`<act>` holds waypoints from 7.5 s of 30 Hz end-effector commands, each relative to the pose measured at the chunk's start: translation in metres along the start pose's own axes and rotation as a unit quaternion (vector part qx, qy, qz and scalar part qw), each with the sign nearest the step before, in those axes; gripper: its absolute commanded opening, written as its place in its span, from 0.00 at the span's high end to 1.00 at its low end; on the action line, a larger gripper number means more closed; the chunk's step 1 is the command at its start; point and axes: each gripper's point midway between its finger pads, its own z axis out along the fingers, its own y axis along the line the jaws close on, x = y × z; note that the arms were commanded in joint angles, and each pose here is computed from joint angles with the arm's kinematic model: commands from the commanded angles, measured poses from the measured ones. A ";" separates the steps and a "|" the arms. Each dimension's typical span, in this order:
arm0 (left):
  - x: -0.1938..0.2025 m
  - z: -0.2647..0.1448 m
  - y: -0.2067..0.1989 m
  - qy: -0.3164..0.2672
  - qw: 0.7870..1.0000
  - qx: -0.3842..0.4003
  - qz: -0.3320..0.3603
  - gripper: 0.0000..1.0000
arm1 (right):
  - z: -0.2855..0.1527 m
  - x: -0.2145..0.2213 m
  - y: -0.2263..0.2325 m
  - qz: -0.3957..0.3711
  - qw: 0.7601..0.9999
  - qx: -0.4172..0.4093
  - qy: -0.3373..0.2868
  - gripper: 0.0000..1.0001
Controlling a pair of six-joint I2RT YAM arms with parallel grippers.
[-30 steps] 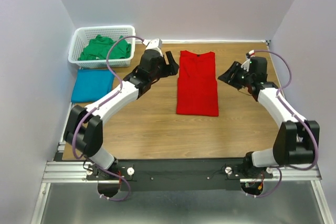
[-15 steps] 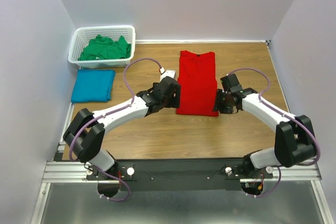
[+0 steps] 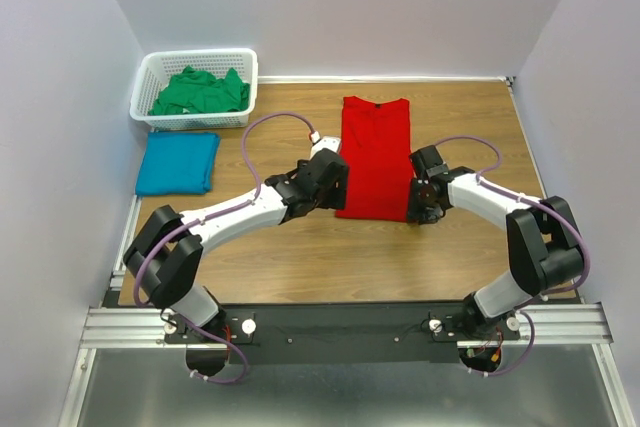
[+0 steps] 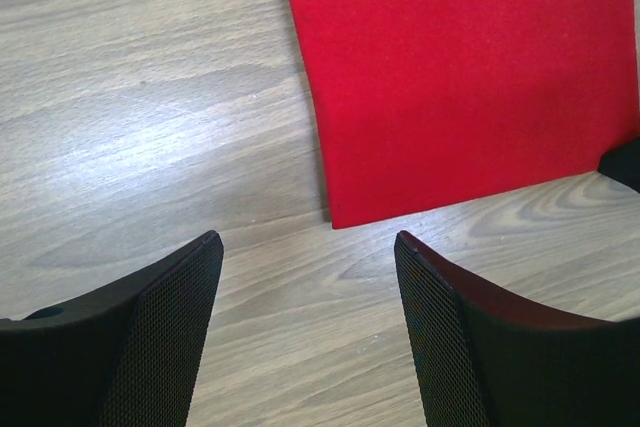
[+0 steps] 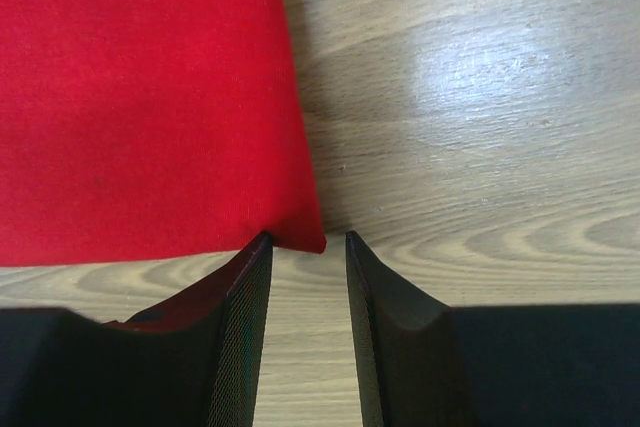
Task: Fold and stack the t-shirts
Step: Fold the tshirt
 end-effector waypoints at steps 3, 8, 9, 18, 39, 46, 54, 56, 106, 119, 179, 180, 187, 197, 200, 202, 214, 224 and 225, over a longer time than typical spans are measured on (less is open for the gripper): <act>-0.005 0.004 -0.006 -0.004 1.000 -0.004 0.000 0.23 | 0.013 0.003 -0.009 0.001 1.000 0.028 -0.003 0.58; -0.006 0.005 -0.011 -0.002 1.000 0.003 0.001 0.23 | 0.009 0.003 -0.008 -0.004 1.000 0.023 -0.007 0.58; -0.006 0.005 -0.011 -0.002 1.000 0.003 0.001 0.23 | 0.006 0.001 -0.007 -0.004 1.000 0.019 -0.013 0.58; -0.007 0.006 -0.009 -0.001 1.000 -0.005 -0.003 0.23 | -0.015 -0.021 0.009 0.000 0.999 -0.009 -0.034 0.57; -0.003 0.007 -0.005 0.010 1.000 -0.020 -0.006 0.23 | 0.017 0.022 -0.015 -0.038 0.996 0.081 0.014 0.60; 0.001 0.009 -0.006 0.026 0.999 -0.028 -0.011 0.21 | 0.023 0.037 -0.019 -0.045 0.995 0.087 0.035 0.76; 0.015 0.023 -0.011 0.060 0.998 -0.030 -0.005 0.19 | 0.026 0.048 -0.022 -0.055 0.993 0.090 0.046 0.99; 0.017 0.026 -0.013 0.067 0.997 -0.029 -0.003 0.19 | 0.027 0.050 -0.020 -0.058 0.994 0.084 0.048 0.99; 0.111 0.063 -0.009 0.241 0.968 -0.063 0.029 1.00 | 0.018 0.042 -0.002 -0.073 0.996 0.031 0.028 0.99; 0.160 -0.020 0.013 0.285 0.953 -0.055 0.083 1.00 | -0.037 0.124 0.040 -0.164 0.978 -0.018 0.128 0.99; -0.020 -0.066 -0.027 0.119 0.984 0.134 0.026 1.00 | -0.173 -0.040 0.079 -0.198 0.978 -0.060 0.023 0.99; -0.013 -0.069 -0.026 0.123 0.983 0.134 0.027 1.00 | -0.165 -0.033 0.075 -0.196 0.979 -0.052 0.037 0.99; 0.062 -0.102 -0.037 0.177 0.968 0.165 0.063 1.00 | -0.170 0.051 0.059 -0.186 0.964 -0.146 0.117 0.99; 0.159 -0.170 -0.073 0.267 0.929 0.237 0.099 1.00 | -0.187 0.156 0.038 -0.180 0.926 -0.232 0.239 0.99; 0.180 -0.187 -0.080 0.291 0.915 0.255 0.115 1.00 | -0.193 0.176 0.034 -0.182 0.916 -0.243 0.263 0.99; 0.186 -0.193 -0.080 0.298 0.911 0.259 0.119 1.00 | -0.198 0.180 0.034 -0.187 0.912 -0.250 0.265 0.99; 0.050 -0.137 -0.048 0.140 0.968 0.205 0.044 1.00 | -0.188 0.039 0.072 -0.208 0.964 -0.138 0.095 0.99; -0.043 -0.008 -0.006 0.063 0.987 0.143 -0.025 1.00 | -0.082 -0.091 0.080 -0.124 0.983 -0.122 0.061 0.99; -0.046 0.002 -0.004 0.063 0.988 0.142 -0.023 1.00 | -0.074 -0.093 0.080 -0.122 0.983 -0.119 0.060 0.99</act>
